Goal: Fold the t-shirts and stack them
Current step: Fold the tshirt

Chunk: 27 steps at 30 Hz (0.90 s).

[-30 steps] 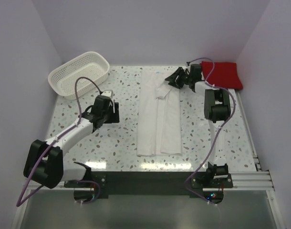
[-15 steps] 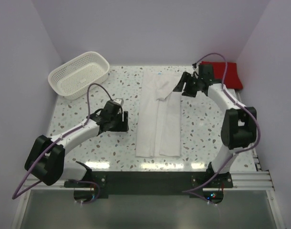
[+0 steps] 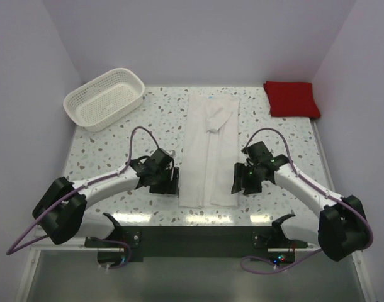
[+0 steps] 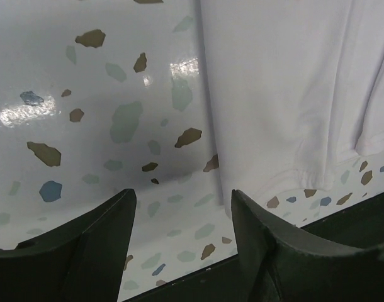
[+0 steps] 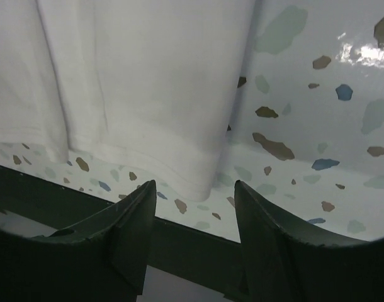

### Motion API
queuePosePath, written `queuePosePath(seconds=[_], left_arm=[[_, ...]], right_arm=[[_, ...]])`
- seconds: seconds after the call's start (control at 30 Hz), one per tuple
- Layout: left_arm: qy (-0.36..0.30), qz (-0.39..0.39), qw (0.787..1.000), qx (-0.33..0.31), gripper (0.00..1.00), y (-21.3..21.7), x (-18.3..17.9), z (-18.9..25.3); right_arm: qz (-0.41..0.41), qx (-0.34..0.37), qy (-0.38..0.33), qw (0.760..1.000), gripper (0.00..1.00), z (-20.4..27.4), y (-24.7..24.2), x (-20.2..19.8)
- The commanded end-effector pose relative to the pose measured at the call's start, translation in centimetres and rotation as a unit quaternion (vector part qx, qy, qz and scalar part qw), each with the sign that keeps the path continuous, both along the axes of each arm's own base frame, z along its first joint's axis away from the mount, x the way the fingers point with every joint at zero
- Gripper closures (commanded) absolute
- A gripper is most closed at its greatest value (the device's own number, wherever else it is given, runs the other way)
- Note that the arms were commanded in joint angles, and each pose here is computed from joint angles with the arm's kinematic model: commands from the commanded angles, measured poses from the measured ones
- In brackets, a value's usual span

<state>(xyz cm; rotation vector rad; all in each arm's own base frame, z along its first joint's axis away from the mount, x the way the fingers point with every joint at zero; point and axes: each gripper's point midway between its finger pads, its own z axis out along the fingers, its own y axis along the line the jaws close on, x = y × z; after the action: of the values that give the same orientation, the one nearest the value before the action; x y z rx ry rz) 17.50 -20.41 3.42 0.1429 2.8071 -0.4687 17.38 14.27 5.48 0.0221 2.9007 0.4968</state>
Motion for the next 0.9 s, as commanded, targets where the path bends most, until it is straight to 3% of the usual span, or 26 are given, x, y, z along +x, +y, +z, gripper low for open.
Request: queuePosePath(seconds=[0.0,0.47,0.57,0.8,0.87], left_arm=[[0.022,0.008,1.0,-0.01,0.34,-0.7,-1.0,-0.2],[0.055,-0.022,0.998,-0.01,0.39,-3.0,-2.5,-1.5],[0.057,-0.024,0.998,-0.009,0.4,-3.1,-2.7,-1.4],[0.071,-0.028,0.997,-0.001,0.42,-3.1,-3.7,-2.1],[0.075,-0.03,0.997,0.0,0.44,-3.3,-3.9,-2.3]], right_arm=[[-0.029,0.0,0.012,1.0,0.44,-0.8,-0.4,-1.2],[-0.023,0.016,0.065,0.997,0.52,-4.9,0.3,-3.4],[-0.022,0.004,0.071,0.997,0.58,-5.6,-0.3,-4.0],[-0.018,-0.001,0.079,0.997,0.9,-6.1,-0.8,-5.0],[-0.017,0.002,0.08,0.997,0.95,-6.1,-0.7,-5.1]])
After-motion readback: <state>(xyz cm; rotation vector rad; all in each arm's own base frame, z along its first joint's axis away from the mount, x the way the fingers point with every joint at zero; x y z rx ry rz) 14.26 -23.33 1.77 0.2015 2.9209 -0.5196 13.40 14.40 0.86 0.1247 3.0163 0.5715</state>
